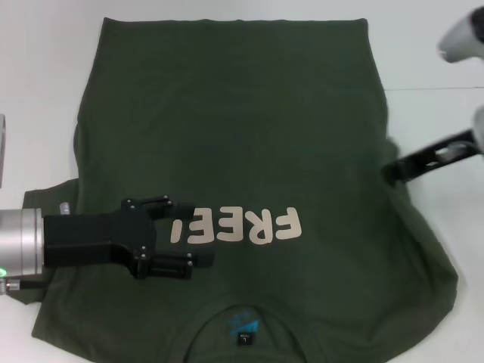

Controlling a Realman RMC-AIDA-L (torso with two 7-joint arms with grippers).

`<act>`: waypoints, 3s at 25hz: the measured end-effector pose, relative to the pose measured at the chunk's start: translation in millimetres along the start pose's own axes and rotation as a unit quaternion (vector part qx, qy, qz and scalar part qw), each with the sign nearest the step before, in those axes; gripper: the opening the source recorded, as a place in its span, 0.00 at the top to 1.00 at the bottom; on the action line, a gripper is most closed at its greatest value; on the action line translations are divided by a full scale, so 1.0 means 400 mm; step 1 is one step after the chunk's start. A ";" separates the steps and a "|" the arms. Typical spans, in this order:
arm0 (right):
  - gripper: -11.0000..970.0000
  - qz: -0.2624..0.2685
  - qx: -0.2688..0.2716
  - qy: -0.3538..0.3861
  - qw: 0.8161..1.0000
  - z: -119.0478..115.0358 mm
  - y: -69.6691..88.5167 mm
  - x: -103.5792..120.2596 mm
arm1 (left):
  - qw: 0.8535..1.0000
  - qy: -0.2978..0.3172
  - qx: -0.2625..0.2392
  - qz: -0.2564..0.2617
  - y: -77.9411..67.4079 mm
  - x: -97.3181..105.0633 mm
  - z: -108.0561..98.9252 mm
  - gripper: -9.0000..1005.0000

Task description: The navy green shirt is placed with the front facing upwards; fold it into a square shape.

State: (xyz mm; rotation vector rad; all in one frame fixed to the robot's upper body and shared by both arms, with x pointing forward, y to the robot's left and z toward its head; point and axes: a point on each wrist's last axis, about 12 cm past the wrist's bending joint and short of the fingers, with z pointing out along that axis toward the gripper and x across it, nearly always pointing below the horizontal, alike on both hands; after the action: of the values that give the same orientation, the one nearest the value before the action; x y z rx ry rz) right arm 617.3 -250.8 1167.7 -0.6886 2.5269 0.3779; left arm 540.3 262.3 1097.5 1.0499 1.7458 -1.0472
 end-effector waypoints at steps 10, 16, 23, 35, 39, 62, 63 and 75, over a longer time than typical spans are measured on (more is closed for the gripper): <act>0.98 -0.044 -0.019 0.013 0.999 0.058 0.076 -0.056 | 1.000 -0.002 -0.004 -0.001 -0.002 0.007 -0.004 0.10; 0.98 -0.040 -0.016 0.017 0.999 0.051 0.067 -0.046 | 1.000 -0.002 -0.005 -0.002 -0.002 0.009 -0.005 0.10; 0.98 0.014 0.045 0.041 0.998 0.014 -0.025 0.046 | 1.000 -0.001 -0.005 -0.003 -0.003 0.010 -0.005 0.10; 0.98 0.072 0.163 0.046 0.983 0.002 -0.142 0.161 | 1.000 -0.001 -0.001 0.000 -0.002 0.003 0.007 0.10; 0.98 0.072 0.179 0.038 0.981 0.010 -0.155 0.166 | 1.000 -0.001 -0.001 -0.001 -0.002 0.003 0.012 0.10; 0.98 0.084 0.173 0.065 0.979 0.015 -0.165 0.207 | 1.000 -0.005 -0.002 -0.004 -0.003 0.007 0.020 0.11; 0.98 0.085 0.174 0.067 0.979 0.011 -0.168 0.211 | 1.000 -0.005 -0.002 -0.004 -0.003 0.007 0.021 0.11; 0.98 0.090 0.185 0.075 0.976 -0.028 -0.196 0.226 | 1.000 -0.007 0.001 -0.008 -0.008 0.013 0.028 0.11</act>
State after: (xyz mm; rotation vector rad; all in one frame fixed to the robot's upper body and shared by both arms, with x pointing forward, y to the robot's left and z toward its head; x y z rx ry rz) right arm 586.8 -356.4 1119.4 -0.3569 2.7062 -0.0938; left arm 538.4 252.1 1089.9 1.0297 1.7445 -1.0635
